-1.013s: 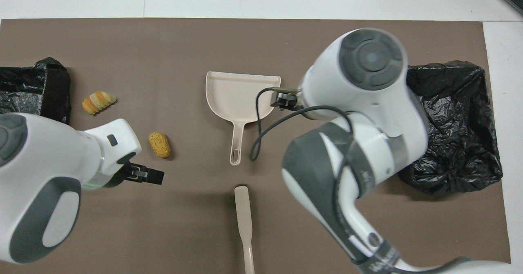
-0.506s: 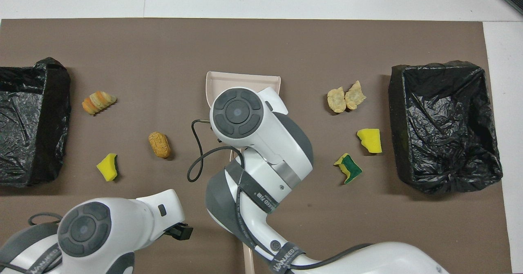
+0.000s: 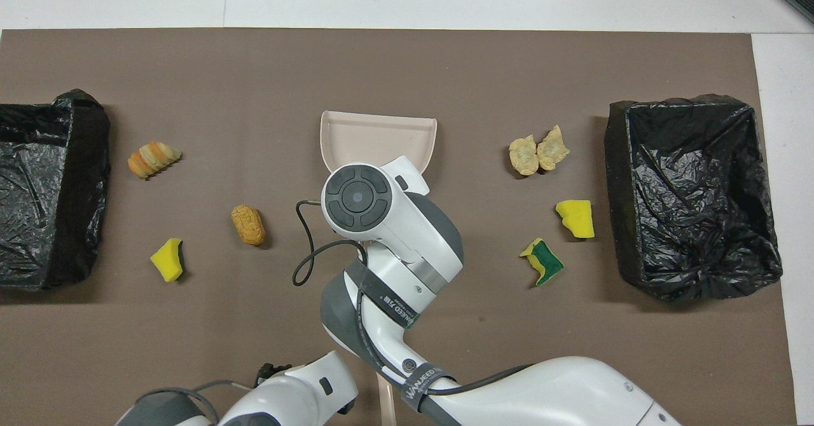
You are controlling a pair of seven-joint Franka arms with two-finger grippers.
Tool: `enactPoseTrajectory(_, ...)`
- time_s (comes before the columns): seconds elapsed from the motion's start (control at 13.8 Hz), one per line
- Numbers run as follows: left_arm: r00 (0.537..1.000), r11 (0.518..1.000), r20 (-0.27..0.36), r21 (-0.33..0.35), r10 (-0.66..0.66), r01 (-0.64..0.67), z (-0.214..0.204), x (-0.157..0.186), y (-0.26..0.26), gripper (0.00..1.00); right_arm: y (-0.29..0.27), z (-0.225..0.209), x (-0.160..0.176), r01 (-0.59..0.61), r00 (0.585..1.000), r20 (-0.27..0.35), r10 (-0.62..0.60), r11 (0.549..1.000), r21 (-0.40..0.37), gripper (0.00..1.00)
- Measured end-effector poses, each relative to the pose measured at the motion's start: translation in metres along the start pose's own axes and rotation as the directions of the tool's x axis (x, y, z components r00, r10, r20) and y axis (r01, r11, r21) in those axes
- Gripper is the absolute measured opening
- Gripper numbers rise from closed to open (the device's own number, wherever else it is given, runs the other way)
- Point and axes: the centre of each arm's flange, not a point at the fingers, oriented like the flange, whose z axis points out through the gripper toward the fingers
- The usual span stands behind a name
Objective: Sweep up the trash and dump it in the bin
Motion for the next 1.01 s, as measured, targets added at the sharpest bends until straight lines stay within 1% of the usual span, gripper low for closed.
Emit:
enactPoseTrajectory(0.14, 0.998, 1.000, -0.049, 0.005, -0.029, 0.029, -0.001, -0.012, 0.026, 1.00, 0.003, 0.016, -0.007, 0.006, 1.000, 0.007, -0.006, 1.000, -0.004, 1.00)
enactPoseTrajectory(0.22, 0.997, 0.999, -0.072, -0.001, -0.037, 0.038, -0.002, -0.014, 0.034, 1.00, 0.004, 0.021, -0.009, 0.008, 1.000, 0.011, -0.008, 1.000, -0.008, 0.94)
enactPoseTrajectory(0.29, 0.995, 0.999, -0.089, -0.007, -0.041, 0.040, -0.003, -0.016, 0.040, 1.00, 0.005, 0.022, -0.010, 0.008, 1.000, 0.013, -0.008, 1.000, -0.011, 0.93)
enactPoseTrajectory(0.36, 0.993, 0.999, -0.107, -0.012, -0.047, 0.046, -0.002, -0.019, 0.046, 1.00, 0.005, 0.022, -0.009, 0.008, 1.000, 0.012, -0.008, 1.000, -0.010, 0.84)
enactPoseTrajectory(0.51, 0.987, 0.998, -0.148, -0.027, -0.061, 0.057, 0.003, -0.029, 0.067, 1.00, 0.004, 0.020, -0.010, 0.011, 1.000, 0.008, -0.011, 1.000, -0.008, 0.62)
enactPoseTrajectory(0.58, 0.985, 0.998, -0.160, -0.036, -0.065, 0.060, 0.008, -0.033, 0.077, 1.00, 0.003, 0.018, -0.011, 0.016, 1.000, 0.001, -0.016, 1.000, -0.007, 0.48)
enactPoseTrajectory(0.65, 0.985, 0.997, -0.161, -0.040, -0.065, 0.059, 0.015, -0.036, 0.085, 1.00, 0.001, 0.017, -0.011, 0.023, 1.000, -0.008, -0.023, 1.000, -0.004, 0.39)
enactPoseTrajectory(0.72, 0.986, 0.997, -0.154, -0.042, -0.063, 0.057, 0.023, -0.036, 0.089, 1.00, 0.000, 0.015, -0.011, 0.026, 1.000, -0.015, -0.026, 1.000, 0.001, 0.32)
enactPoseTrajectory(0.87, 0.988, 0.997, -0.140, -0.046, -0.063, 0.057, 0.033, -0.032, 0.093, 1.00, 0.000, 0.012, -0.011, 0.026, 0.999, -0.018, -0.026, 1.000, 0.004, 0.32)
enactPoseTrajectory(0.94, 0.989, 0.997, -0.135, -0.046, -0.066, 0.061, 0.036, -0.031, 0.094, 0.97, 0.000, 0.010, -0.011, 0.026, 0.999, -0.021, -0.026, 1.000, 0.006, 0.32)
enactPoseTrajectory(1.01, 0.988, 0.997, -0.133, -0.047, -0.074, 0.069, 0.036, -0.031, 0.095, 0.97, -0.001, 0.006, -0.011, 0.026, 0.999, -0.026, -0.026, 1.000, 0.011, 0.32)
